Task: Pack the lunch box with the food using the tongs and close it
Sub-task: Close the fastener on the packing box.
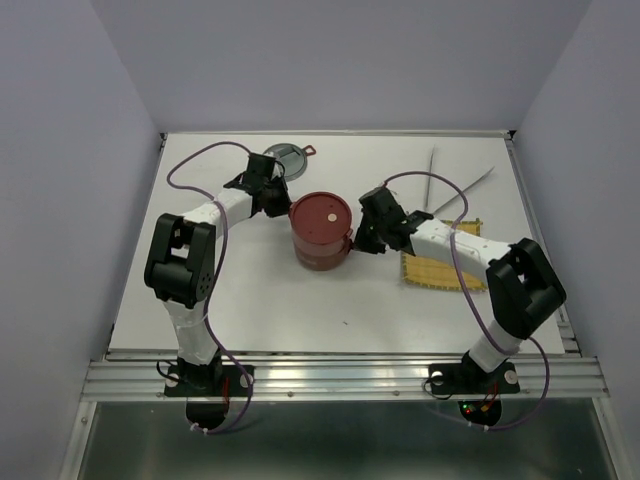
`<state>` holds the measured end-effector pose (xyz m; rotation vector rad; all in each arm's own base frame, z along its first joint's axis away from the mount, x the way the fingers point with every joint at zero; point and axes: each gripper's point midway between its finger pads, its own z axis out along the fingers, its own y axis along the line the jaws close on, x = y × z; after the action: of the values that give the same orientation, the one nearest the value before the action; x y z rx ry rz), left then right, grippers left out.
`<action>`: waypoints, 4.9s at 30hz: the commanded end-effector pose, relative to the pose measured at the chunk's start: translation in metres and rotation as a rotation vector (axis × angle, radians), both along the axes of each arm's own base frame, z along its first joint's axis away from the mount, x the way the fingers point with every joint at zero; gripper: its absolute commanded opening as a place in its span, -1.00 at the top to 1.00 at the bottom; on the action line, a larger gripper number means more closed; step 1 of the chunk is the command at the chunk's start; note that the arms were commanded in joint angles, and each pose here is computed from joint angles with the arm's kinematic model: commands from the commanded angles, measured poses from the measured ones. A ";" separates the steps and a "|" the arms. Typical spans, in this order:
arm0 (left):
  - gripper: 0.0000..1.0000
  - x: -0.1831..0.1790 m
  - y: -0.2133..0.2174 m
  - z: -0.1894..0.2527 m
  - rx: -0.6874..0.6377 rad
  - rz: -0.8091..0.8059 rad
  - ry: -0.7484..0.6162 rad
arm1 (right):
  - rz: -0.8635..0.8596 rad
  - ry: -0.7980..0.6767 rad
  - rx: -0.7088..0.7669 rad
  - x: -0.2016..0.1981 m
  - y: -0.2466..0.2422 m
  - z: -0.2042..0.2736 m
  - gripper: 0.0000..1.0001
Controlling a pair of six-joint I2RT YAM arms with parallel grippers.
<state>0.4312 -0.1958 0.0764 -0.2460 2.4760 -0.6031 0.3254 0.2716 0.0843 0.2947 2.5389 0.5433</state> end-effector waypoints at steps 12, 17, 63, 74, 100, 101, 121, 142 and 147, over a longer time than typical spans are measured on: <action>1.00 -0.033 -0.021 0.007 -0.051 -0.065 0.006 | -0.148 -0.067 0.120 -0.037 -0.032 0.024 0.99; 1.00 -0.043 -0.018 -0.002 -0.044 -0.061 0.032 | -0.209 -0.080 0.185 -0.041 -0.037 0.025 0.99; 1.00 -0.076 -0.013 -0.004 -0.030 -0.076 0.042 | -0.379 -0.154 0.544 -0.015 -0.052 0.031 0.99; 1.00 -0.077 -0.014 -0.007 -0.027 -0.078 0.051 | -0.347 -0.148 0.534 -0.010 -0.044 0.032 0.99; 1.00 -0.078 -0.017 -0.007 -0.038 -0.089 0.054 | -0.233 -0.137 0.576 0.004 -0.013 0.037 0.99; 1.00 -0.078 -0.016 -0.008 -0.035 -0.086 0.054 | -0.265 -0.149 0.558 0.001 -0.022 0.036 0.99; 1.00 -0.080 -0.015 -0.011 -0.030 -0.090 0.056 | -0.246 -0.126 0.564 -0.005 -0.021 0.036 0.99; 1.00 -0.081 -0.018 -0.011 -0.039 -0.099 0.058 | -0.338 -0.045 0.094 -0.010 -0.068 0.006 0.99; 1.00 -0.080 -0.018 -0.009 -0.037 -0.097 0.054 | -0.371 -0.026 -0.042 -0.008 -0.087 0.001 0.99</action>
<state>0.3621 -0.2111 0.0675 -0.2054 2.5288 -0.6931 0.3214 0.2116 0.0954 0.7254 2.3425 0.5658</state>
